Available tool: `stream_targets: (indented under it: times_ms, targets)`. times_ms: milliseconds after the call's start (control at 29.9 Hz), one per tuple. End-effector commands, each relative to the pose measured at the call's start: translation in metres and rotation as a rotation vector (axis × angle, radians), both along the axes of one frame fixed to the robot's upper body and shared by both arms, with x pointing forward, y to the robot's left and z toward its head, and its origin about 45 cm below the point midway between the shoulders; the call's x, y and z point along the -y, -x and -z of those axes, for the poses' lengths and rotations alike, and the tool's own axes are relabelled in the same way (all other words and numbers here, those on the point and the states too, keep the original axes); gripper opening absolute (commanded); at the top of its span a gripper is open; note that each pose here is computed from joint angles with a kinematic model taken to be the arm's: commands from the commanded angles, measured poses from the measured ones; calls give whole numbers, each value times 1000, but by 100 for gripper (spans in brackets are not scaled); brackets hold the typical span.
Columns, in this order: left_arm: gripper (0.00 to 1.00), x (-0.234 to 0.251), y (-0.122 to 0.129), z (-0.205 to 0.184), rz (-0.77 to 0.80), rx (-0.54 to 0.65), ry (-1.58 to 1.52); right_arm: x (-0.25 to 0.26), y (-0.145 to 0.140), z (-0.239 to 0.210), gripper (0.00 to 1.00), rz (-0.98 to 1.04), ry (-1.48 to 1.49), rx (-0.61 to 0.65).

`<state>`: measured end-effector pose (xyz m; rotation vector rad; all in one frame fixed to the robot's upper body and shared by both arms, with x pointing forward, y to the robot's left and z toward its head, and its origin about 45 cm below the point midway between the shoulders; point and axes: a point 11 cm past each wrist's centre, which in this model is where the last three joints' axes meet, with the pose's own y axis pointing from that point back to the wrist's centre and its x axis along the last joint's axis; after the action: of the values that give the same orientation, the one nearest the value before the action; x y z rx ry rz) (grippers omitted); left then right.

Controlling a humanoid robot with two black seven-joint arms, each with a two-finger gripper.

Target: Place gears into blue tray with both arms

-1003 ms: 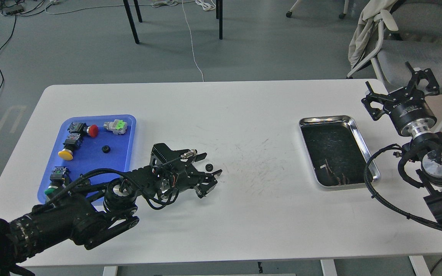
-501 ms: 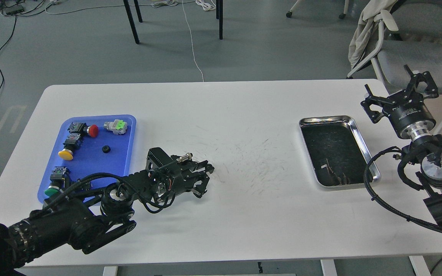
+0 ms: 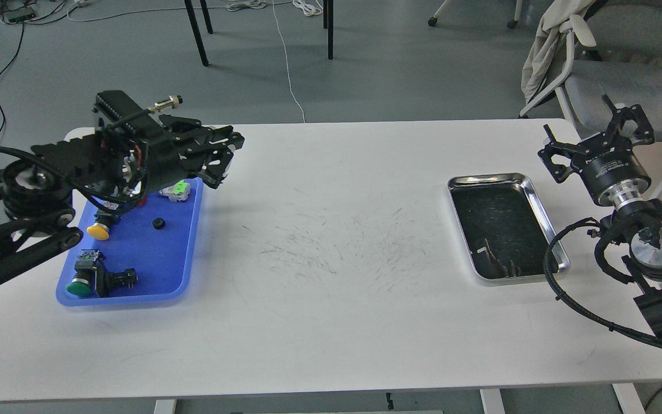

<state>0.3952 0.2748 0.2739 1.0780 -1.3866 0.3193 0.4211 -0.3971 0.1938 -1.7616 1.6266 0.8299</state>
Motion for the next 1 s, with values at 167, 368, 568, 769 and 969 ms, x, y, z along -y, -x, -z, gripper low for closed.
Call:
stream_targets:
  times_ms: [167, 368, 568, 769, 969]
  targets:
    - [7, -112, 64, 56, -253, -139, 32, -2, -1, 0, 98, -2, -2, 1]
    - [7, -120, 73, 90, -297, -195, 33, -3, -2, -1, 98, -7, 3, -2]
    - [7, -109, 76, 129, -312, -252, 46, -3, -2, -2, 98, -7, 4, 0]
    - [7, -106, 78, 158, -350, -287, 53, -1, 0, 2, 98, -5, 7, -8]
    - [11, -112, 77, 164, -369, -290, 42, -1, 1, 3, 98, -4, 6, -9]
